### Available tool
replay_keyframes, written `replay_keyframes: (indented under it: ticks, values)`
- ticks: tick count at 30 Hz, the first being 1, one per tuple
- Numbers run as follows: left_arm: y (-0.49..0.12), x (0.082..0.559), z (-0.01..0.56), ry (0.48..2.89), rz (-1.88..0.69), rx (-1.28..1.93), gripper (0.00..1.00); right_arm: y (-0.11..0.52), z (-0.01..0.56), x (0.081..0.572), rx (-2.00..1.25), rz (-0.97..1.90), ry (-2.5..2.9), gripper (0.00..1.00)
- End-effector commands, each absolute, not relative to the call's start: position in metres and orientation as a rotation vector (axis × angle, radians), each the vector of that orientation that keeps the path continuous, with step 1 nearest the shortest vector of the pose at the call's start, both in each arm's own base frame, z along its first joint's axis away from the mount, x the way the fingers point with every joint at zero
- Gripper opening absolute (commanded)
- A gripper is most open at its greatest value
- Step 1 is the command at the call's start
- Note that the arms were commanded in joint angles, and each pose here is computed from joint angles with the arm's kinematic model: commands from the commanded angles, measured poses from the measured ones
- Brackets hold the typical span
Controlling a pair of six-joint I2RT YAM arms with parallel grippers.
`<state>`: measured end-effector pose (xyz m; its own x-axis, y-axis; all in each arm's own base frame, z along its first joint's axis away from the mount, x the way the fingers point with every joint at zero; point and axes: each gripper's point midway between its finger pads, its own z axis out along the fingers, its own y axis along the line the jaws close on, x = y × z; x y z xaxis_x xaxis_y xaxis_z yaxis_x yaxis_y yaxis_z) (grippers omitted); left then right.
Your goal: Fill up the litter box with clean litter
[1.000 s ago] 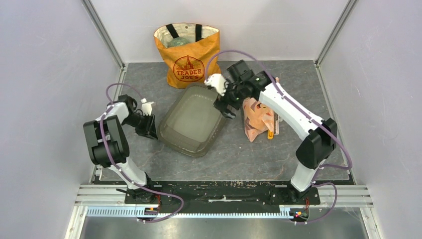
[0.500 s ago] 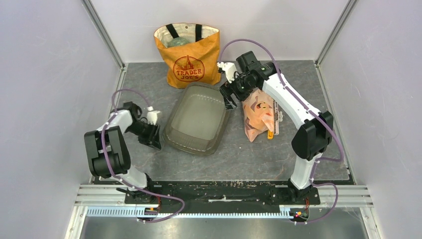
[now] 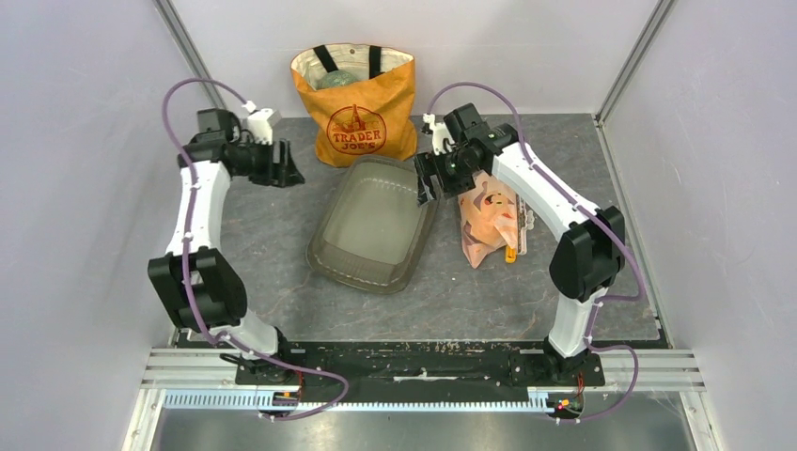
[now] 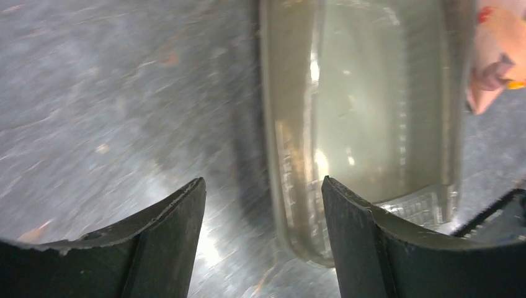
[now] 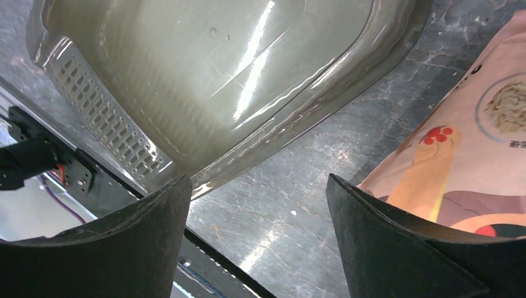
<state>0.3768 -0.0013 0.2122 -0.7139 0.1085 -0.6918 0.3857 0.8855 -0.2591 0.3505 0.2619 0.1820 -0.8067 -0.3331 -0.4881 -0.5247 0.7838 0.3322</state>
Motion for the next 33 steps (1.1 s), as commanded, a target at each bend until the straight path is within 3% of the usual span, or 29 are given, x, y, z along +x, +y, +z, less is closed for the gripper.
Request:
replay_keyframes:
  ticks: [1, 12, 23, 28, 33]
  values:
    - [-0.056, 0.397, 0.203, 2.338, -0.689, 0.297, 0.76, 0.269, 0.174, 0.362, -0.489, 0.669, 2.593, 0.87]
    - [-0.096, 0.41, 0.138, 2.444, -0.667, 0.361, 0.7, 0.277, 0.126, 0.373, -0.481, 0.662, 2.666, 0.8]
    - [-0.088, 0.339, 0.076, 2.642, -0.63, 0.365, 0.32, 0.279, 0.098, 0.38, -0.559, 0.638, 2.69, 0.66]
    - [-0.086, 0.302, 0.066, 2.692, -0.646, 0.347, 0.27, 0.286, 0.098, 0.382, -0.61, 0.661, 2.671, 0.58]
    - [-0.084, 0.291, 0.071, 2.699, -0.623, 0.289, 0.25, 0.295, 0.096, 0.383, -0.663, 0.659, 2.659, 0.56]
